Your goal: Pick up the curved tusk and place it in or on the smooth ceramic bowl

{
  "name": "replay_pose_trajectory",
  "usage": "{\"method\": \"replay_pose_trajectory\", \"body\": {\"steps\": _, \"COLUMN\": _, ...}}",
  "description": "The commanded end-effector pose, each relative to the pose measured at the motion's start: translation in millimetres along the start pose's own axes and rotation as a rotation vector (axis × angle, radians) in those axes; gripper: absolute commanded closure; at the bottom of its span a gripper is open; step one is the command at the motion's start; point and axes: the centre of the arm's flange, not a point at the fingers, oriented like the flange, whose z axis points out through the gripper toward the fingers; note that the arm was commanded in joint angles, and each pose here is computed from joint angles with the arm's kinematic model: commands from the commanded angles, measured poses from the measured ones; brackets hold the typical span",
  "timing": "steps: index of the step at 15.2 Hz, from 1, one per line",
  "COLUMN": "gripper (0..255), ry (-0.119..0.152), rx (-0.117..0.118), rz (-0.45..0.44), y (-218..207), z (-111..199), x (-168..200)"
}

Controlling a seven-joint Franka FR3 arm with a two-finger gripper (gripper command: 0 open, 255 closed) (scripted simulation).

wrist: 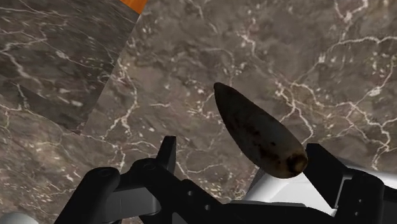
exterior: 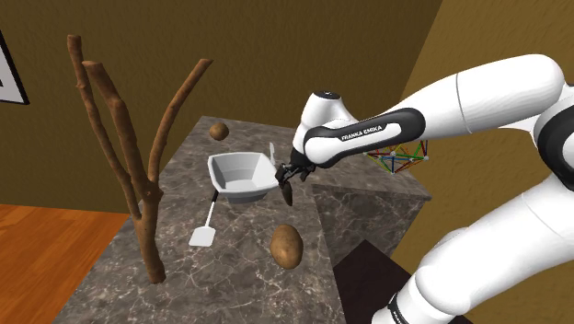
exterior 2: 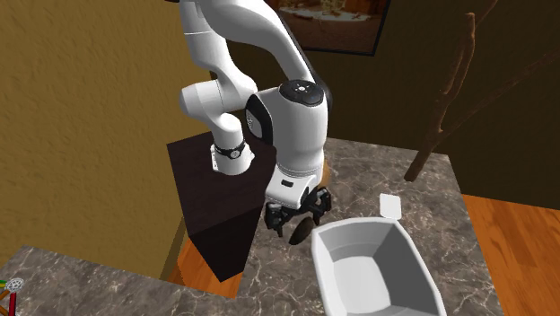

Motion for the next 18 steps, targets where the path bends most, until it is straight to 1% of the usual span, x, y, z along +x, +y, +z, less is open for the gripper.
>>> {"method": "replay_pose_trajectory", "body": {"steps": 1, "gripper": 0, "ry": -0.005, "rx": -0.001, "rz": 0.002, "y": 0.9, "z": 1.6, "x": -0.9}}
{"method": "replay_pose_trajectory", "body": {"steps": 2, "gripper": 255, "ry": -0.005, "rx": -0.001, "rz": 0.002, "y": 0.8, "z": 1.2, "x": -1.1}}
{"method": "replay_pose_trajectory", "body": {"steps": 11, "gripper": 255, "ry": -0.005, "rx": -0.001, "rz": 0.002, "y": 0.9, "z": 1.6, "x": -1.0}}
{"method": "replay_pose_trajectory", "body": {"steps": 18, "gripper": 255, "ry": -0.005, "rx": -0.001, "rz": 0.002, "y": 2.2, "z": -34.7, "x": 6.0}}
